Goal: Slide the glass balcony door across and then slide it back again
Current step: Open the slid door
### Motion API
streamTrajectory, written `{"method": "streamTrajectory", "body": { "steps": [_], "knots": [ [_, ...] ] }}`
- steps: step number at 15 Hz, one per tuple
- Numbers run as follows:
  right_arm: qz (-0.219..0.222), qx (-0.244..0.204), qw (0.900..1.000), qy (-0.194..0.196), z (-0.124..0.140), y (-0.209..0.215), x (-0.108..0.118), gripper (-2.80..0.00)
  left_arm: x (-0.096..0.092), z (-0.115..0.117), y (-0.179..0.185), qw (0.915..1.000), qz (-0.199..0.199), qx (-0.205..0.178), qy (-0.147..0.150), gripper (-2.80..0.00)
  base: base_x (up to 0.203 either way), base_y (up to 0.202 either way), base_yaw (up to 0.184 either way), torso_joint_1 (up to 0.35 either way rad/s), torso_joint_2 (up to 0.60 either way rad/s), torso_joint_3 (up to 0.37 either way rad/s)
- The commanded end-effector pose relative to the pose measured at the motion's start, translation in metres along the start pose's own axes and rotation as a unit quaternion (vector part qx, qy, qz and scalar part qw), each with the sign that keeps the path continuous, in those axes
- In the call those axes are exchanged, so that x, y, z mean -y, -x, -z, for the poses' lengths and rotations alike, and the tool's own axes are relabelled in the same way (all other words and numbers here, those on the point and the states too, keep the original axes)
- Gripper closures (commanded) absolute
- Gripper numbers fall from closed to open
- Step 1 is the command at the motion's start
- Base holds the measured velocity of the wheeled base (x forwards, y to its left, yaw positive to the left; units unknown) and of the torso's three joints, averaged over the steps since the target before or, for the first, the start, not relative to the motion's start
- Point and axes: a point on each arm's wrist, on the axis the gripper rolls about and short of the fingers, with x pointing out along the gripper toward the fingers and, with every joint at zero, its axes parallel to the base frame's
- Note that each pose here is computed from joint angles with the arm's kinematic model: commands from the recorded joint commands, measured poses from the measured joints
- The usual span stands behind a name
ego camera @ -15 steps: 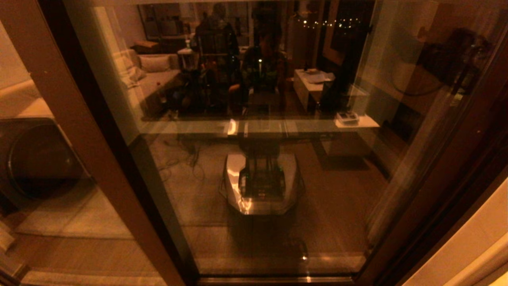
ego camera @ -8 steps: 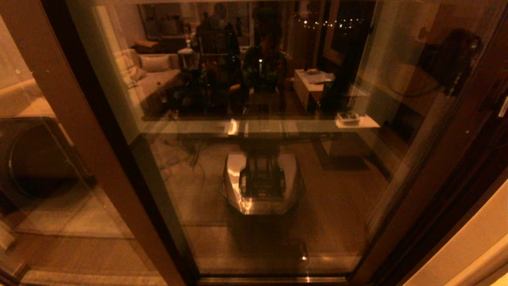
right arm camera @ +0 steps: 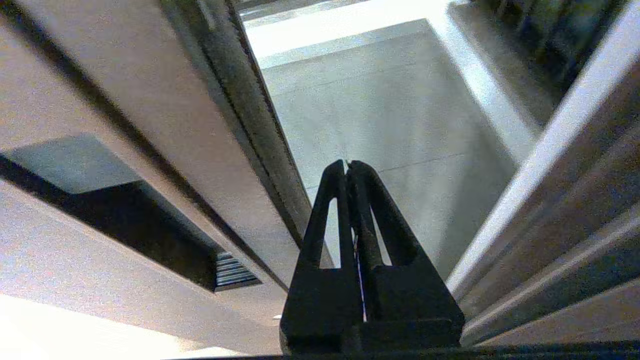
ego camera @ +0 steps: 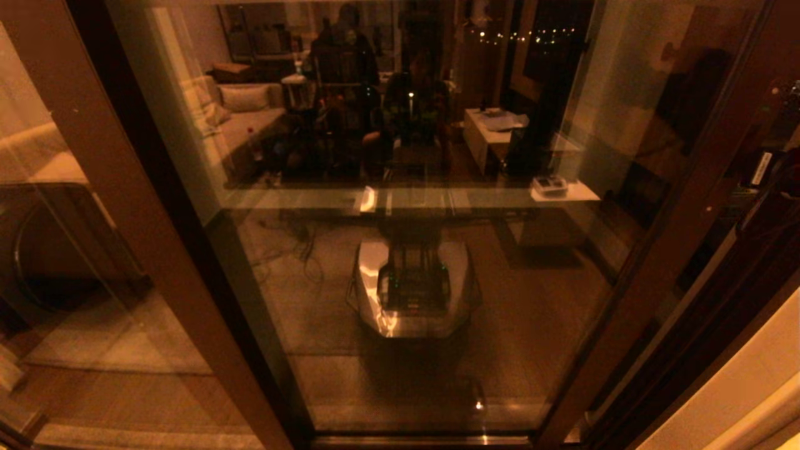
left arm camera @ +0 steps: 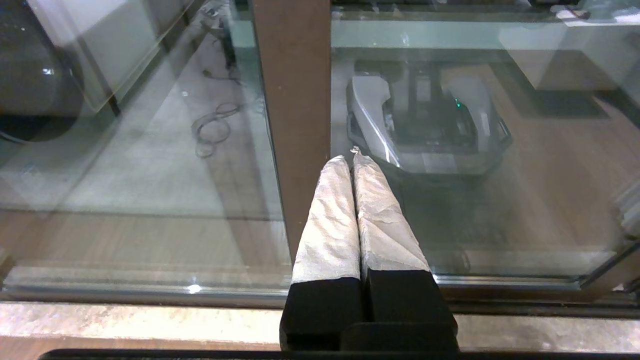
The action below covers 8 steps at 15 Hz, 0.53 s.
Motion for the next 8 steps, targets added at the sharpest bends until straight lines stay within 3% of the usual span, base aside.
{"method": "streamTrajectory", "body": {
  "steps": [1, 8],
  "knots": [
    [-0.013, 0.003, 1.0, -0.007, -0.002, 0.004, -0.012, 0.0, 0.0, 0.0, 0.0, 1.0, 0.0, 0.001, 0.0, 0.0, 0.0, 0.0, 0.0, 0.0, 0.0, 0.0],
    [-0.048, 0.0, 0.999, -0.017, -0.001, 0.007, -0.037, 0.0, 0.0, 0.0, 0.0, 1.0, 0.0, 0.001, 0.0, 0.0, 0.0, 0.0, 0.0, 0.0, 0.0, 0.0]
  ]
}}
